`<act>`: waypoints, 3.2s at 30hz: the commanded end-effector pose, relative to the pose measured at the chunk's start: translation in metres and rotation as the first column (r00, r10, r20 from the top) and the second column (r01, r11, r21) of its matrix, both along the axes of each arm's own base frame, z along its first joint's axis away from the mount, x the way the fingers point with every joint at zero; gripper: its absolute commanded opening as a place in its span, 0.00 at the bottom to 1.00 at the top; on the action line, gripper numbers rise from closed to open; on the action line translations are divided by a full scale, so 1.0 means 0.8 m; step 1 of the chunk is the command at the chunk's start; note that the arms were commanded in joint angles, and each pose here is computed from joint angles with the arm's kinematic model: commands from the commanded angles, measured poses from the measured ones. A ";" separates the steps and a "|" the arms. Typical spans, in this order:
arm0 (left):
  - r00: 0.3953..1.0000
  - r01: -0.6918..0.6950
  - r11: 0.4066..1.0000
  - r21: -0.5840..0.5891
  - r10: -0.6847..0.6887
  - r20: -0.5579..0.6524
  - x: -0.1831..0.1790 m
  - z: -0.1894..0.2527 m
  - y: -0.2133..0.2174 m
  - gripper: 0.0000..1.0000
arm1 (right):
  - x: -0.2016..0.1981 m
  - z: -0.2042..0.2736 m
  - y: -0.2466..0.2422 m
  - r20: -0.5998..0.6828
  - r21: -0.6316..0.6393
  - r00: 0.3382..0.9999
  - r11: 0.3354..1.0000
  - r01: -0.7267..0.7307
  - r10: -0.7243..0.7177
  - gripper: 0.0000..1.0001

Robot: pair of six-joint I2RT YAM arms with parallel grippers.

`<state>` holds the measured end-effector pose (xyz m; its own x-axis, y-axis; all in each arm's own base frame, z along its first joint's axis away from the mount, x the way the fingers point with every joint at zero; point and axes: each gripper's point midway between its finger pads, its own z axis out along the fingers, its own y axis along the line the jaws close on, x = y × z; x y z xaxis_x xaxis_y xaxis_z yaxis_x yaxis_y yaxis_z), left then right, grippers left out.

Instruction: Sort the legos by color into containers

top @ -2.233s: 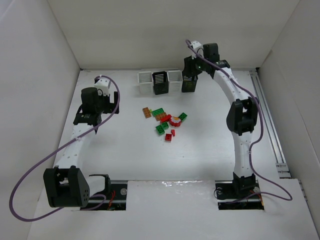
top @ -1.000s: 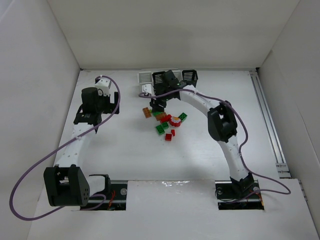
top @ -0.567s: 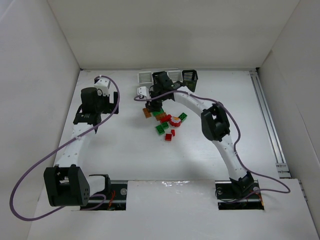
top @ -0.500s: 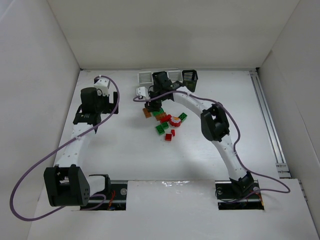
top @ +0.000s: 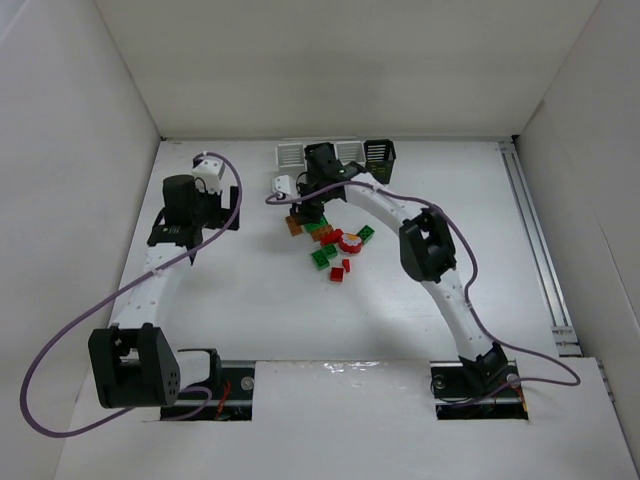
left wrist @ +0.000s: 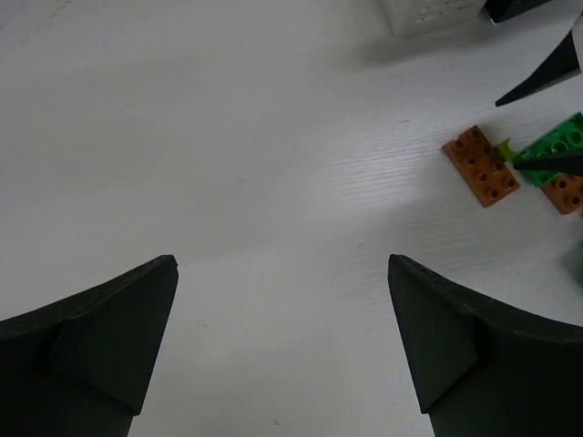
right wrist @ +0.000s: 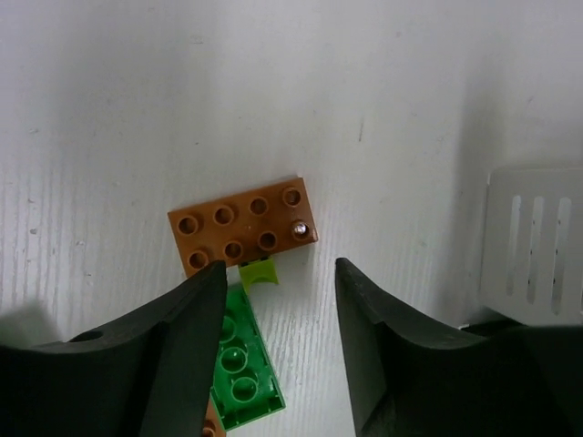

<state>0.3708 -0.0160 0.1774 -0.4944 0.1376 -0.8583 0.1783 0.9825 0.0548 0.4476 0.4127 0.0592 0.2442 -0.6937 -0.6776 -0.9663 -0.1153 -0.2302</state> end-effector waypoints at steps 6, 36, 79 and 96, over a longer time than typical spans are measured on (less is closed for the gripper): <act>0.963 0.269 0.950 -0.161 -0.269 0.023 0.005 0.011 -0.115 0.99 | 0.012 0.190 -0.038 0.031 0.317 0.986 0.937 0.147 -0.165 0.62; 0.509 0.850 0.527 0.005 -0.818 -0.268 0.069 -0.097 -0.218 0.63 | 0.014 0.294 -0.256 -0.165 0.396 0.820 0.725 0.564 -0.548 0.66; 0.487 0.868 0.477 0.139 -0.760 -0.431 0.085 -0.181 -0.230 0.51 | 0.021 0.277 -0.286 -0.182 0.371 0.783 0.696 0.615 -0.595 0.68; 0.457 0.885 0.452 0.110 -0.798 -0.393 0.084 -0.172 -0.243 0.24 | 0.022 0.272 -0.284 -0.191 0.367 0.786 0.700 0.613 -0.588 0.68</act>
<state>0.4355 -0.2045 0.0286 -0.1983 0.8125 -0.5481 0.9501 0.2967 0.0960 0.4647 0.1847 0.2651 -0.2059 -0.3740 -0.9043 -0.8057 0.5893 -0.0603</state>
